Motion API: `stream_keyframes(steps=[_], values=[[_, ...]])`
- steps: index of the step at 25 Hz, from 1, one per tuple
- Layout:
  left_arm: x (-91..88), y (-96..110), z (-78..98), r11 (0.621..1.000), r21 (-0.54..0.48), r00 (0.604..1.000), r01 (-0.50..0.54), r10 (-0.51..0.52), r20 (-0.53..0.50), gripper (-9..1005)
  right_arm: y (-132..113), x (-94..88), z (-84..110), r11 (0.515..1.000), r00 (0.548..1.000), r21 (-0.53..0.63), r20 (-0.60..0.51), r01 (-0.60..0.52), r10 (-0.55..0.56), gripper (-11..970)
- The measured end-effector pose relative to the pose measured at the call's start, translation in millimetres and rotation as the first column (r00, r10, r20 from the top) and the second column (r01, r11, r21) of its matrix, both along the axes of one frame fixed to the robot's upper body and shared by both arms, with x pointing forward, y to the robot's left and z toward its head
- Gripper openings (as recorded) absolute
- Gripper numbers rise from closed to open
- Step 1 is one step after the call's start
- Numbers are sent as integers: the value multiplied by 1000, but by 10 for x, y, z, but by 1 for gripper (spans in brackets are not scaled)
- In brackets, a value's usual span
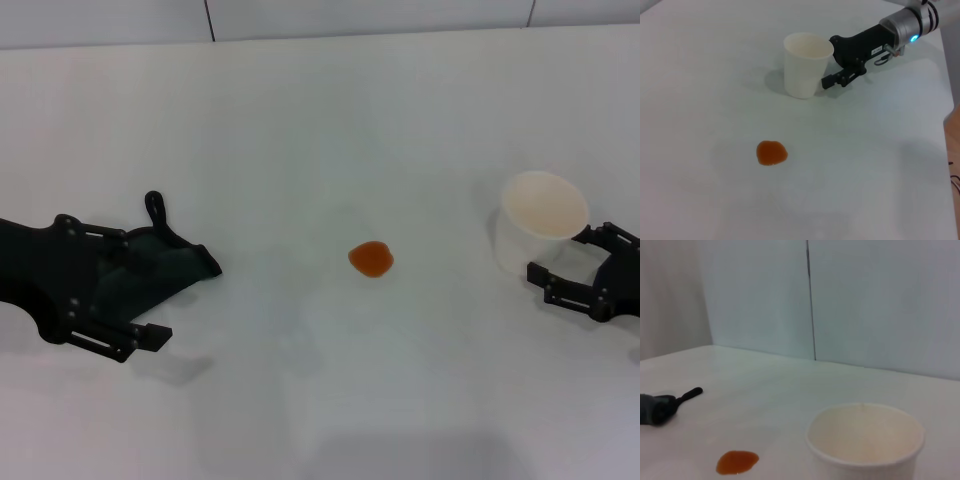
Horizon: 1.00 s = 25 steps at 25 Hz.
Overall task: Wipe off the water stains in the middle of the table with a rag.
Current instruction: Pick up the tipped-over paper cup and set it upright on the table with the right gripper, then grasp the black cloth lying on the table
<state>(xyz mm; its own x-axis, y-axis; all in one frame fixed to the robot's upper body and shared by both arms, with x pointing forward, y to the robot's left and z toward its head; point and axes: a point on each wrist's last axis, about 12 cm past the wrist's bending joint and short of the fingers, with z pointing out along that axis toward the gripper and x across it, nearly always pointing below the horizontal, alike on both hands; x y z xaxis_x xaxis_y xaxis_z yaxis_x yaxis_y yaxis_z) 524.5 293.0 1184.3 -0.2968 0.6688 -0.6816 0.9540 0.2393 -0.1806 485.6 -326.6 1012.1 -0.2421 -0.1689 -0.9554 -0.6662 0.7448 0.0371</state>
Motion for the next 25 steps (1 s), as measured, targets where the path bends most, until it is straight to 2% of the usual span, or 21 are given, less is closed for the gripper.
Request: stream_keyframes(steps=[6, 11, 16, 20, 25], values=[[-22, 29, -19, 1000, 2, 1000, -9, 9, -8, 875, -106, 59, 84, 998, 996, -39, -72, -55, 52, 860], [-31, 40, -27, 1000, 3, 1000, -12, 13, -11, 875, -292, 84, 259, 993, 991, -90, -121, -75, 64, 859], [-60, 74, -49, 1000, 4, 999, -25, 25, -20, 874, -406, 60, 534, 982, 989, -149, -101, -119, 105, 858], [-71, 87, -57, 1000, 4, 999, -30, 30, -23, 874, -481, 59, 788, 969, 980, -184, -138, -165, 141, 857], [-56, 74, -41, 1000, 2, 1000, -27, 27, -16, 874, -441, 97, 1103, 950, 962, -170, -122, -263, 244, 856]])
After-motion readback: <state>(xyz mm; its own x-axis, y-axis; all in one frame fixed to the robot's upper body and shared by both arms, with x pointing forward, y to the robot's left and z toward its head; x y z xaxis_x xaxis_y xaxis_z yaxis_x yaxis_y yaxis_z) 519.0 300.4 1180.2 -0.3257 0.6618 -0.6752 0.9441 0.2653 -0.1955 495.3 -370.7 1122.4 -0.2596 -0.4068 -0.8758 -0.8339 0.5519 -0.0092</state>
